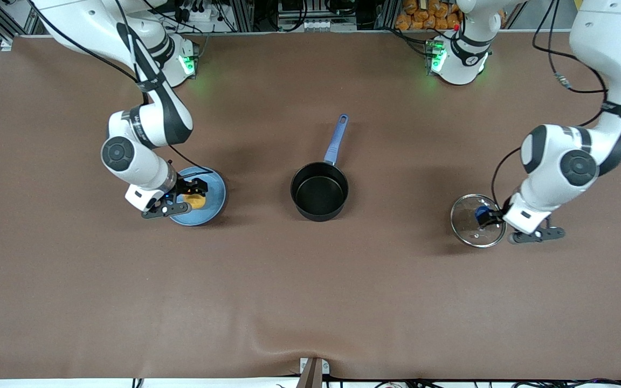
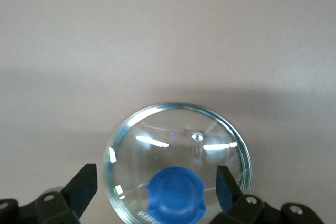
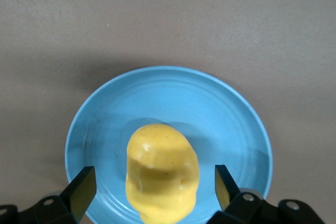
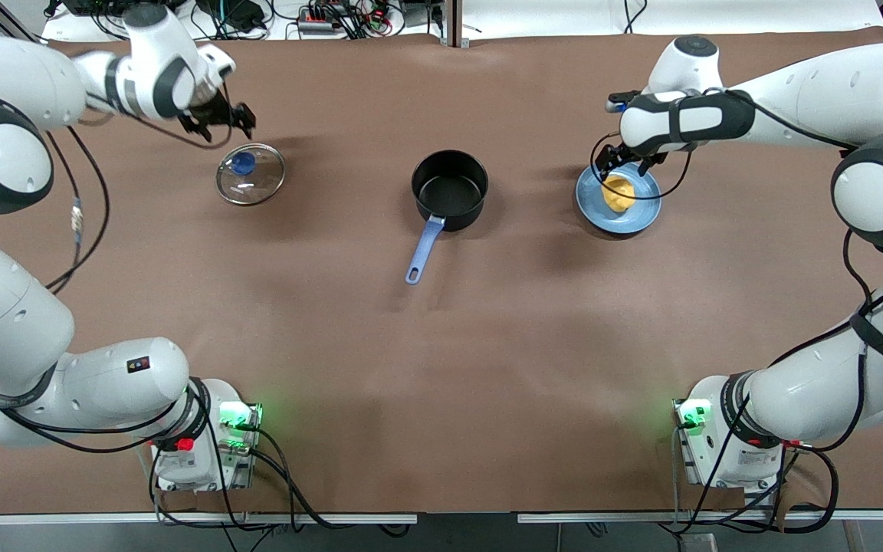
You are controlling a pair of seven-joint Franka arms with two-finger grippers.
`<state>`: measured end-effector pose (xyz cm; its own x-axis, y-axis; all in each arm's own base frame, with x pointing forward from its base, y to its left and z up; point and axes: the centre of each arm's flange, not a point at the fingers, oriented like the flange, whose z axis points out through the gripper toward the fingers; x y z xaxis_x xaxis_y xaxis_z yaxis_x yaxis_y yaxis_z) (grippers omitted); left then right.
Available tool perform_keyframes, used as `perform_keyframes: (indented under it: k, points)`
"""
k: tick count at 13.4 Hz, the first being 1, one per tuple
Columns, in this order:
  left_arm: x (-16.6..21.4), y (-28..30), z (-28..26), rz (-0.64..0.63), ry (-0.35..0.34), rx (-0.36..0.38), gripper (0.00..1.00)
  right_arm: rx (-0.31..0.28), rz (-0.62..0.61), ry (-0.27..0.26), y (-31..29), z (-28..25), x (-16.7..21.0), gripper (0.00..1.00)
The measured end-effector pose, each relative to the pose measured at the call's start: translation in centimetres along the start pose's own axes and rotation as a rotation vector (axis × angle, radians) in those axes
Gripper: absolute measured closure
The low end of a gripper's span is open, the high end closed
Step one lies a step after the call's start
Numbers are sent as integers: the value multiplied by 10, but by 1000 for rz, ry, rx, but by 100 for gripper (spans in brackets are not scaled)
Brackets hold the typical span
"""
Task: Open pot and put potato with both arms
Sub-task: 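Grasp the yellow potato with the right gripper while the left gripper withdraws, then carry the potato with the right gripper over the saucepan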
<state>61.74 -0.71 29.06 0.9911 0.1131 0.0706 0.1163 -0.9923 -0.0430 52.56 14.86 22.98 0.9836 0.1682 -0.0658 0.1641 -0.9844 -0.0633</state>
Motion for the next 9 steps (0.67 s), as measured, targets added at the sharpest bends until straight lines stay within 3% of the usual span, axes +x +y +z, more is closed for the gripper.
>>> perform_keyframes:
  k: [4, 8, 9]
  points:
    - [39, 8, -141, -13, -5, 52, 0, -2, 2, -13, 1, 10, -2, 0]
    - [37, 25, -246, -47, -53, -48, 0, -5, 3, -14, 3, 26, -7, 0]
    - [37, 25, -259, -44, -54, -63, 0, -6, 2, -16, 4, 30, -9, 9]
